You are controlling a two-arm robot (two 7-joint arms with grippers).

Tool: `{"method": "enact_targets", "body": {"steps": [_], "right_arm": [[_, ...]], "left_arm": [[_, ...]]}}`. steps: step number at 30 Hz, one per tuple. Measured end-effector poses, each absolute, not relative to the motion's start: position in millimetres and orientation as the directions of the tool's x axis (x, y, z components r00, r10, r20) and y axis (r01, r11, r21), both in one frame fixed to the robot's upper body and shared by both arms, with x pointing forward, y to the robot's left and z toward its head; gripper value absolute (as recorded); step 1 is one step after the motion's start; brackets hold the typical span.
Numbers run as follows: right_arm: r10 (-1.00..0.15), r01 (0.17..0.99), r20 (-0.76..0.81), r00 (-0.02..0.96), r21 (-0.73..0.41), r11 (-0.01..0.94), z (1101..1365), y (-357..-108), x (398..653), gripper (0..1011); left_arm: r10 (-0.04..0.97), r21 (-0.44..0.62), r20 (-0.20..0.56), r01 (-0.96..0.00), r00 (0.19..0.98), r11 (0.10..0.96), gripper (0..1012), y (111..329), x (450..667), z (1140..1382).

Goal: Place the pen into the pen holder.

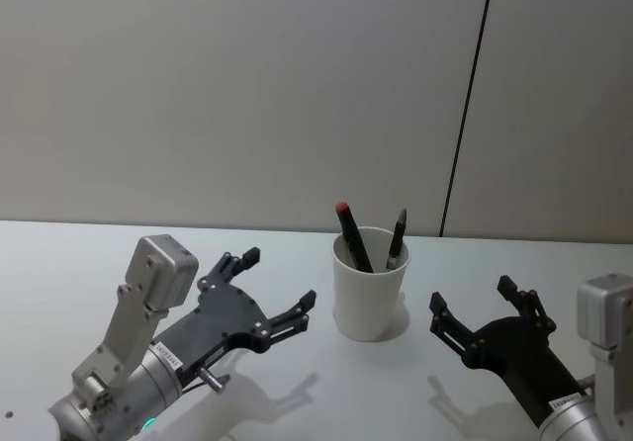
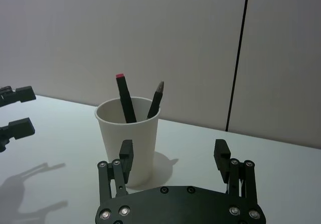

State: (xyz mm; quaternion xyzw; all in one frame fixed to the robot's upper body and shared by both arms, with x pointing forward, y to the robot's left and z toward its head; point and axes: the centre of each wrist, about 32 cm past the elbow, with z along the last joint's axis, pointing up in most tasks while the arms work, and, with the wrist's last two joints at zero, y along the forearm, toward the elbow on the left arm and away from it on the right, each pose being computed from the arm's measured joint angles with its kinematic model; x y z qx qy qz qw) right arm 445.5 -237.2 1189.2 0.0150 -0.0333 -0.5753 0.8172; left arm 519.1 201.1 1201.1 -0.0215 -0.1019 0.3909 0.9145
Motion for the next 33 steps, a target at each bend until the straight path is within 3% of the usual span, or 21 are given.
{"method": "enact_targets", "body": {"steps": [23, 33], "right_arm": [[-0.942, 0.941, 0.044, 0.332, 0.061, 0.334, 1188.9, -237.1, 443.3, 1001], [-0.942, 0.941, 0.043, 0.332, 0.061, 0.334, 1188.8, -237.1, 443.3, 1001]], "left_arm": [[0.868, -0.087, 0.232, -0.88, 0.439, 0.468, 1003, 198.8, 495.2, 1204.1], [0.882, -0.086, 0.243, -0.897, 0.403, 0.434, 1003, 198.6, 492.0, 1204.6]]}}
